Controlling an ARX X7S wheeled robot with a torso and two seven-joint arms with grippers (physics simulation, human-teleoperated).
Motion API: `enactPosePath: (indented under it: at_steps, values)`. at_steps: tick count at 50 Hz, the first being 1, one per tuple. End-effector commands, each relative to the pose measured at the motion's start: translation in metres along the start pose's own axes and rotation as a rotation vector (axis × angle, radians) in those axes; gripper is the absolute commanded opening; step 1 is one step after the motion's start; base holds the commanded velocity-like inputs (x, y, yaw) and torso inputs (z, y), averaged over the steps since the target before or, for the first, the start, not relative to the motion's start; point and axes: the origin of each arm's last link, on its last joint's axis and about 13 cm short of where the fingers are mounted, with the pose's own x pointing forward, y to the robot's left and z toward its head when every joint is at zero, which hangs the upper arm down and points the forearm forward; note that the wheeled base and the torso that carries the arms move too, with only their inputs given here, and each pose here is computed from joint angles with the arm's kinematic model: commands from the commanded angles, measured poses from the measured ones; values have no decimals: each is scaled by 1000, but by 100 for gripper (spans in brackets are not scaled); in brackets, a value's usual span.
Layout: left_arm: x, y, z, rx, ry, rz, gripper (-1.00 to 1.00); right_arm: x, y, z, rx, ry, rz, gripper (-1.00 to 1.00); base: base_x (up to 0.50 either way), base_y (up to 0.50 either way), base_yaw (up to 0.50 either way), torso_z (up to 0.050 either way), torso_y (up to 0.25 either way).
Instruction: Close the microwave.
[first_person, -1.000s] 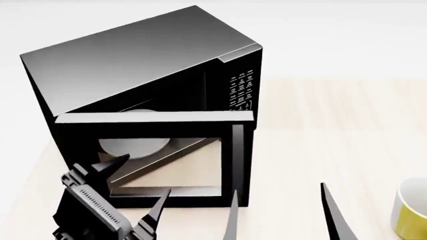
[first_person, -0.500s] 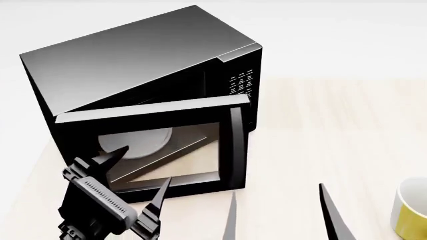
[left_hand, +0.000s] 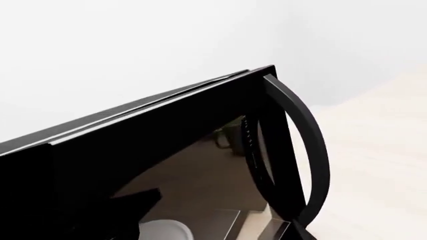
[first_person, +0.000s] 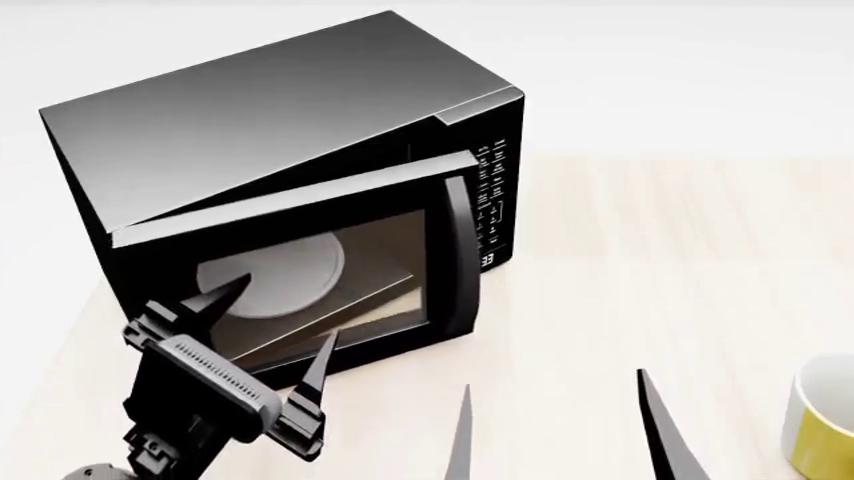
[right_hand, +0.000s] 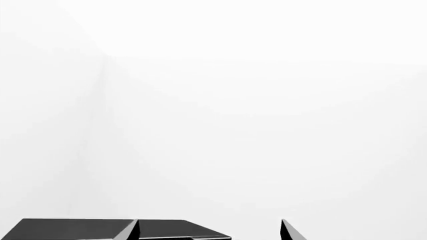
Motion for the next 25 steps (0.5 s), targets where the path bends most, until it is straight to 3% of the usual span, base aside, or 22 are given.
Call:
enactPosePath:
  at_steps: [1, 25]
  values:
    - [10, 11, 9, -34, -39, 103, 100, 1, 0, 2, -9, -17, 6, 100, 0, 0, 0, 0, 0]
    - [16, 14, 10, -24, -52, 209, 100, 0, 0, 1, -8, -16, 8, 100, 0, 0, 0, 0, 2]
